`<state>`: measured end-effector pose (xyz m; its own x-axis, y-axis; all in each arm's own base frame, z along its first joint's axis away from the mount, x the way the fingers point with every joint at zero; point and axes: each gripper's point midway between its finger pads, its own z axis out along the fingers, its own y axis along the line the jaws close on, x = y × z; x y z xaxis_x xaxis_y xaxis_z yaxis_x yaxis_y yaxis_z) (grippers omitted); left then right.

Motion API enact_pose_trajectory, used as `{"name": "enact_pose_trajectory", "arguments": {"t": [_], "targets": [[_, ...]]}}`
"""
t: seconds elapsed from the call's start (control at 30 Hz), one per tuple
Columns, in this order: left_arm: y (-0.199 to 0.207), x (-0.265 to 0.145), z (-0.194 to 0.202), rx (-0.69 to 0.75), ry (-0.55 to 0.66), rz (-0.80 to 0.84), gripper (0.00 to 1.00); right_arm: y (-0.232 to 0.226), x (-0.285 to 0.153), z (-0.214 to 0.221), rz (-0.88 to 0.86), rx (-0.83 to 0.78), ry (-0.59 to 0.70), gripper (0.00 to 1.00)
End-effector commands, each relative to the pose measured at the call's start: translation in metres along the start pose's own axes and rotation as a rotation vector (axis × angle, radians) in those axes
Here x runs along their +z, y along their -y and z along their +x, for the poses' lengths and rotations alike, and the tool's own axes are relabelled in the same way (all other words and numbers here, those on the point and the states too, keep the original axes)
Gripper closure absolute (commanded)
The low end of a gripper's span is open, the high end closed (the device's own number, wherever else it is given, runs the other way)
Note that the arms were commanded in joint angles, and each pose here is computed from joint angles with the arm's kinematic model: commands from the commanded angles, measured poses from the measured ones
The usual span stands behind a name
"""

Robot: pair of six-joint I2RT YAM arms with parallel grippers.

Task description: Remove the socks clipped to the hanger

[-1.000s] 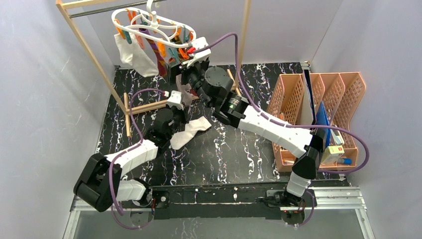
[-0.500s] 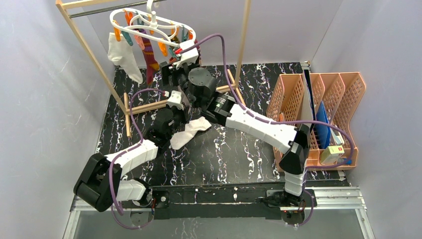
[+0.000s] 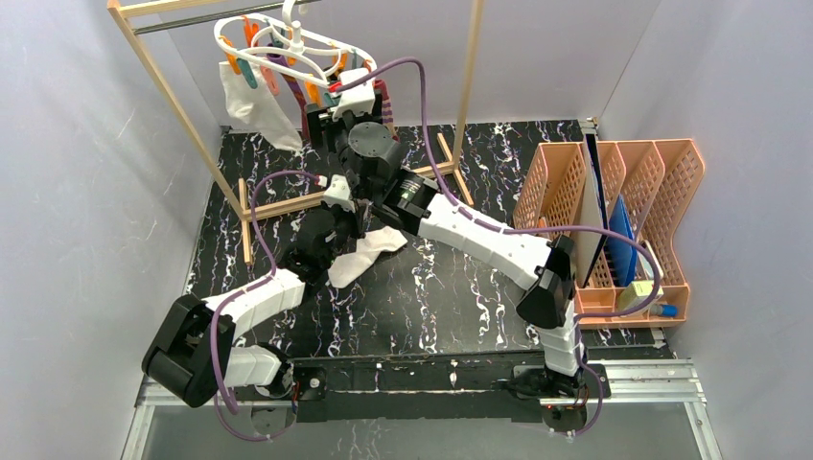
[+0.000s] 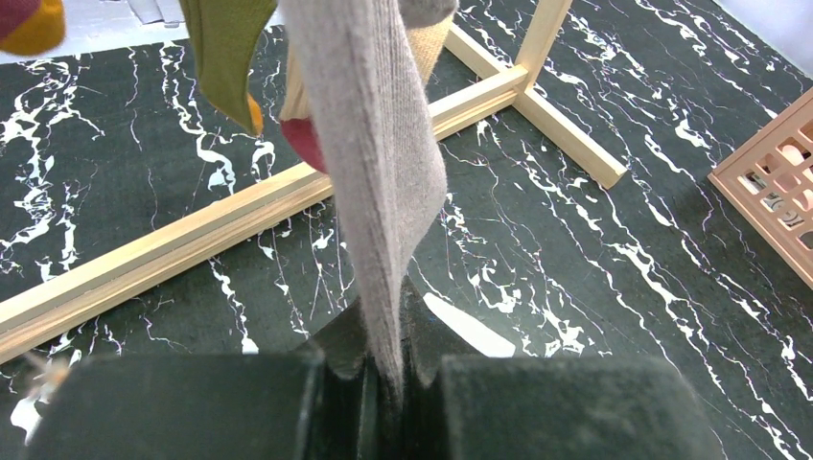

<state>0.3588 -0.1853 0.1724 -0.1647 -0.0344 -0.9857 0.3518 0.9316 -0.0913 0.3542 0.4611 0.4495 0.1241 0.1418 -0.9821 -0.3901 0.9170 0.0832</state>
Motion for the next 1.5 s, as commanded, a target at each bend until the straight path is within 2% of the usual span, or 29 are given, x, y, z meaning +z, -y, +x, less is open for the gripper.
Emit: {"name": "enact_pose_trajectory", "arguments": {"t": [0.0, 0.53, 1.0, 1.47], "targets": [[0.004, -0.001, -0.012, 0.002, 0.029, 0.008, 1.00, 0.007, 0.003, -0.032, 0.052, 0.038, 0.072, 0.21], [0.004, -0.002, -0.013, 0.006, 0.029, 0.008, 1.00, 0.006, 0.016, -0.015, 0.103, 0.013, 0.067, 0.24], [0.006, -0.004, -0.012, 0.012, 0.024, 0.011, 1.00, 0.028, 0.032, -0.015, 0.161, 0.010, 0.087, 0.26], [0.007, -0.003, -0.009, 0.017, 0.014, 0.011, 1.00, 0.030, 0.040, 0.003, 0.151, 0.033, 0.054, 0.27]]}}
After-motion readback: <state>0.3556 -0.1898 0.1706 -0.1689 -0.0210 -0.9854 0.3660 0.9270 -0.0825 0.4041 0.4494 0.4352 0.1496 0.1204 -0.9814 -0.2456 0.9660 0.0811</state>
